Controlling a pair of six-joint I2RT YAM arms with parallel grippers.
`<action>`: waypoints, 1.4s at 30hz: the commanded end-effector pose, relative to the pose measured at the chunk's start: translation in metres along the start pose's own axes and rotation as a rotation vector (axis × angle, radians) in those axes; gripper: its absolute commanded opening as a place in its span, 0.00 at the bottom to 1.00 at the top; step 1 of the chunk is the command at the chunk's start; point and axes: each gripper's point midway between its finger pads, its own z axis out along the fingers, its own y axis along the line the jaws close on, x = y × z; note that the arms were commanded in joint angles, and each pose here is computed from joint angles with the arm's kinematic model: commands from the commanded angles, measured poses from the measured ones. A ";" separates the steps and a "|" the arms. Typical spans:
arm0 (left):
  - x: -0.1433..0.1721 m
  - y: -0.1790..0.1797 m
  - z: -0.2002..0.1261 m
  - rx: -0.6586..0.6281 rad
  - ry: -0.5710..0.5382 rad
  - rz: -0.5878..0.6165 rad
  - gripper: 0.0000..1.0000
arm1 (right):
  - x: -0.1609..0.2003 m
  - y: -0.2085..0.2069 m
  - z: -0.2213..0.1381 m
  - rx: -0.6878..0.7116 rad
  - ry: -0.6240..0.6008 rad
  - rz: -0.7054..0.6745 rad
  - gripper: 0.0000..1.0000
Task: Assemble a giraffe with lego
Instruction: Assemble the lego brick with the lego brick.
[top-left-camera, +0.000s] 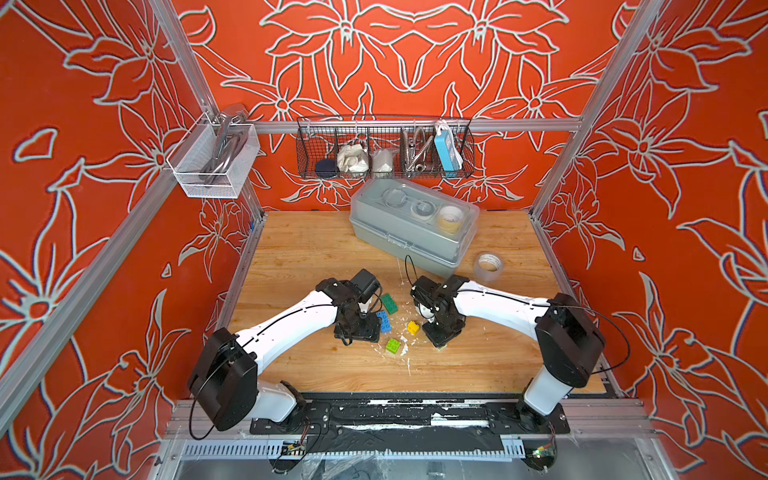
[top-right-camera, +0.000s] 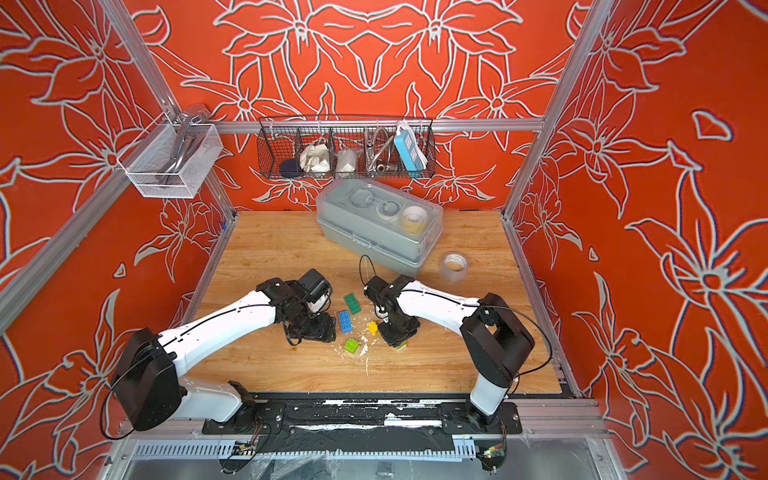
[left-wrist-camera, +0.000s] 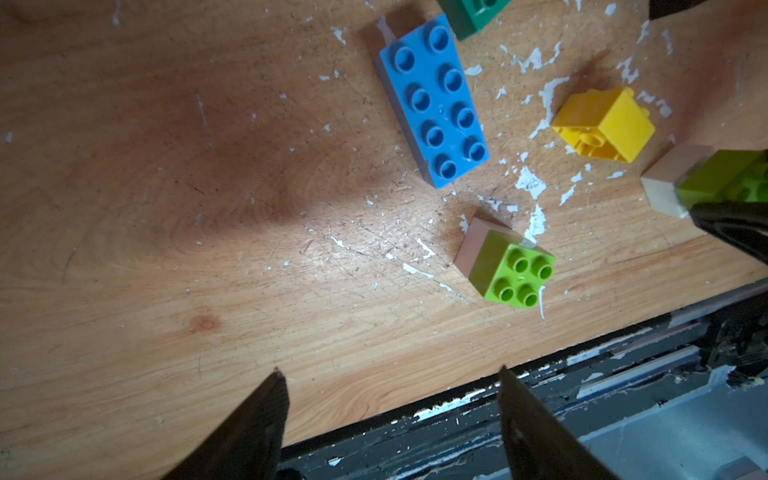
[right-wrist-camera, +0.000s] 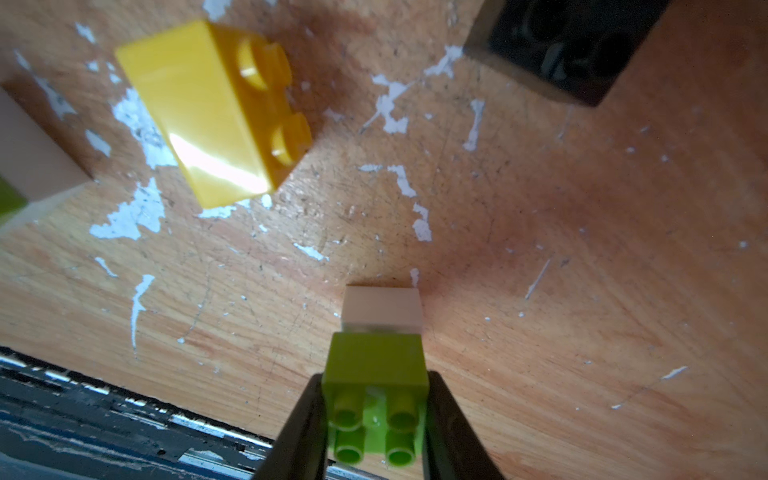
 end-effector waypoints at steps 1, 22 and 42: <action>0.000 0.001 -0.002 0.002 0.007 0.005 0.78 | 0.009 -0.005 0.008 0.029 0.034 -0.002 0.09; 0.001 0.001 -0.003 0.001 0.005 0.004 0.78 | 0.029 0.003 0.049 -0.036 0.101 0.009 0.08; -0.014 -0.007 -0.023 0.019 -0.048 -0.014 0.89 | 0.002 0.012 0.027 -0.076 0.004 0.116 0.32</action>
